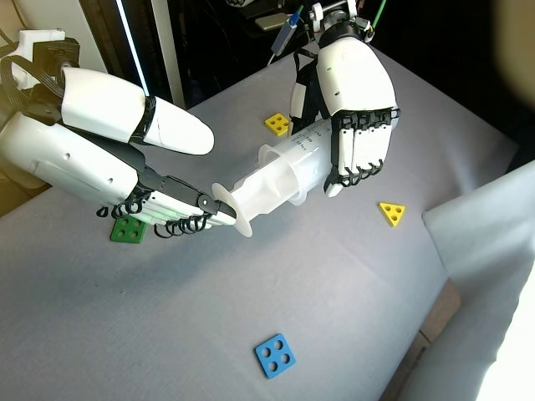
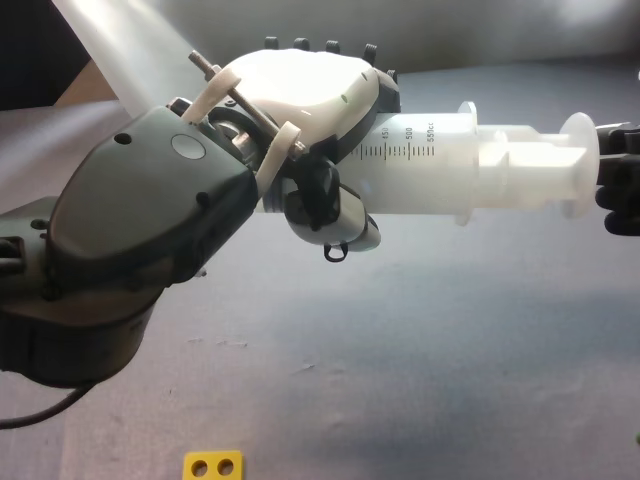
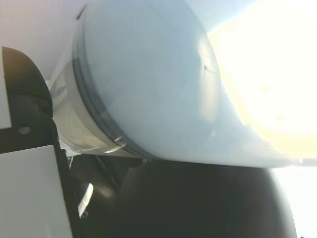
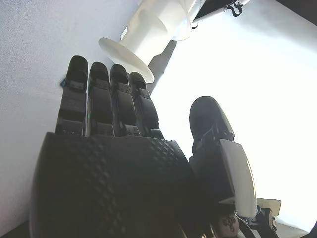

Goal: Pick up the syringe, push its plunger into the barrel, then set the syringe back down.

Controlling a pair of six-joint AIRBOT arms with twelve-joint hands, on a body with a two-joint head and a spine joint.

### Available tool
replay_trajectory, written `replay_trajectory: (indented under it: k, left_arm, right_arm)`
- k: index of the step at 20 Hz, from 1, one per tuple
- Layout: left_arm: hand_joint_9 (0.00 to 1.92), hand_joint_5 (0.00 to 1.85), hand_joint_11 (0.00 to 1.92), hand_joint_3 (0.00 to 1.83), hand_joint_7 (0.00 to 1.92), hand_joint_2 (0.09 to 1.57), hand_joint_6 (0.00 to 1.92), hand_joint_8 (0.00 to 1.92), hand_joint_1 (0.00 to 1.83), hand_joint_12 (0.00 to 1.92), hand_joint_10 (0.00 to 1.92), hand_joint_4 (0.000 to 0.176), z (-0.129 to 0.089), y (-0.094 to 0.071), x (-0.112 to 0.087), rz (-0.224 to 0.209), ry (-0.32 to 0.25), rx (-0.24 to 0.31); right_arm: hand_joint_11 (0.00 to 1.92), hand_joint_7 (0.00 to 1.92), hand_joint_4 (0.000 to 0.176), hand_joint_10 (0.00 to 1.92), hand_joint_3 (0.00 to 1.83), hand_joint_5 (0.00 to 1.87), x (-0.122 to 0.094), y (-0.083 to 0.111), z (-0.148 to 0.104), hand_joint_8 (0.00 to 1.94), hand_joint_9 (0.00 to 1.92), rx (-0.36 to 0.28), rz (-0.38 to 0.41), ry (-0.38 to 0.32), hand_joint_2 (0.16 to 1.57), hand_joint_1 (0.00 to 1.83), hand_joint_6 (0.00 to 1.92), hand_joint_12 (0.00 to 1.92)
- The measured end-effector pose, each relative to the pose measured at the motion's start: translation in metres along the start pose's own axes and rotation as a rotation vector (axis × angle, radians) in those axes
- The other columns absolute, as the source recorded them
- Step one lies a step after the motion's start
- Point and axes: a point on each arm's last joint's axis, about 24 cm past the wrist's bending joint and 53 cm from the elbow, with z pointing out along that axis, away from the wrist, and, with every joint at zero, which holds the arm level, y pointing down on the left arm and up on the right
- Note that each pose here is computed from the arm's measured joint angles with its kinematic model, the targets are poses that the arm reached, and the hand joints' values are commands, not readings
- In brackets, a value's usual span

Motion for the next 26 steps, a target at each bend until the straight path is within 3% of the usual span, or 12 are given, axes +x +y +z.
replay_trajectory:
  k: [6,11,20,21,23,24,25,26]
  left_arm:
    - [0.78,0.96,0.65,0.0,0.83,1.16,0.81,1.33,1.36,1.28,1.39,0.0,-0.001,0.011,-0.014,-0.008,-0.044,-0.037]
    - [0.77,0.94,0.64,0.0,0.8,1.17,0.86,1.37,1.36,1.3,1.4,0.0,-0.001,0.014,-0.016,-0.007,-0.053,-0.051]
    - [0.76,0.89,0.66,0.0,0.78,1.18,0.93,1.41,1.35,1.3,1.43,0.0,-0.001,0.022,-0.023,-0.007,-0.075,-0.081]
    - [0.76,0.9,0.65,0.0,0.79,1.18,0.92,1.4,1.35,1.3,1.42,0.0,-0.001,0.023,-0.023,-0.004,-0.078,-0.084]
    - [0.78,1.03,0.67,0.0,0.82,1.15,0.76,1.42,1.25,1.32,1.18,0.0,-0.001,0.023,-0.024,0.001,-0.08,-0.087]
    - [0.78,1.01,0.65,0.0,0.83,1.15,0.79,1.42,1.24,1.33,1.16,0.0,-0.001,0.023,-0.024,-0.002,-0.08,-0.087]
    - [0.77,0.94,0.67,0.0,0.81,1.17,0.88,1.38,1.33,1.3,1.35,0.0,-0.001,0.023,-0.025,-0.004,-0.082,-0.088]
    - [0.77,0.93,0.67,0.0,0.81,1.17,0.89,1.37,1.35,1.3,1.38,0.0,-0.001,0.024,-0.027,-0.003,-0.087,-0.089]
  right_arm:
    - [0.0,0.14,0.0,0.0,0.0,0.16,0.02,0.013,0.017,0.0,0.11,-0.02,-0.022,0.059,1.31,0.0,0.0,0.35]
    - [0.0,0.12,0.0,0.0,0.0,0.14,0.029,0.013,0.034,0.0,0.09,-0.006,-0.032,0.084,1.31,0.0,0.0,0.28]
    - [0.0,0.14,0.0,0.0,0.0,0.15,0.054,0.01,0.066,0.0,0.1,0.019,-0.067,0.141,1.31,0.0,0.0,0.33]
    - [0.0,0.14,0.0,0.0,0.0,0.16,0.057,0.009,0.07,0.0,0.1,0.023,-0.071,0.148,1.31,0.0,0.0,0.37]
    - [0.0,0.15,0.0,0.01,0.0,0.17,0.062,0.007,0.075,0.0,0.11,0.027,-0.085,0.158,1.31,0.0,0.0,0.4]
    - [0.0,0.16,0.0,0.01,0.0,0.18,0.068,0.007,0.076,0.0,0.12,0.027,-0.097,0.169,1.31,0.0,0.0,0.43]
    - [0.0,0.14,0.0,0.0,0.0,0.16,0.074,0.007,0.078,0.0,0.11,0.027,-0.111,0.18,1.31,0.0,0.0,0.34]
    - [0.0,0.14,0.0,0.0,0.0,0.16,0.08,0.007,0.079,0.0,0.1,0.026,-0.121,0.193,1.31,0.0,0.0,0.34]
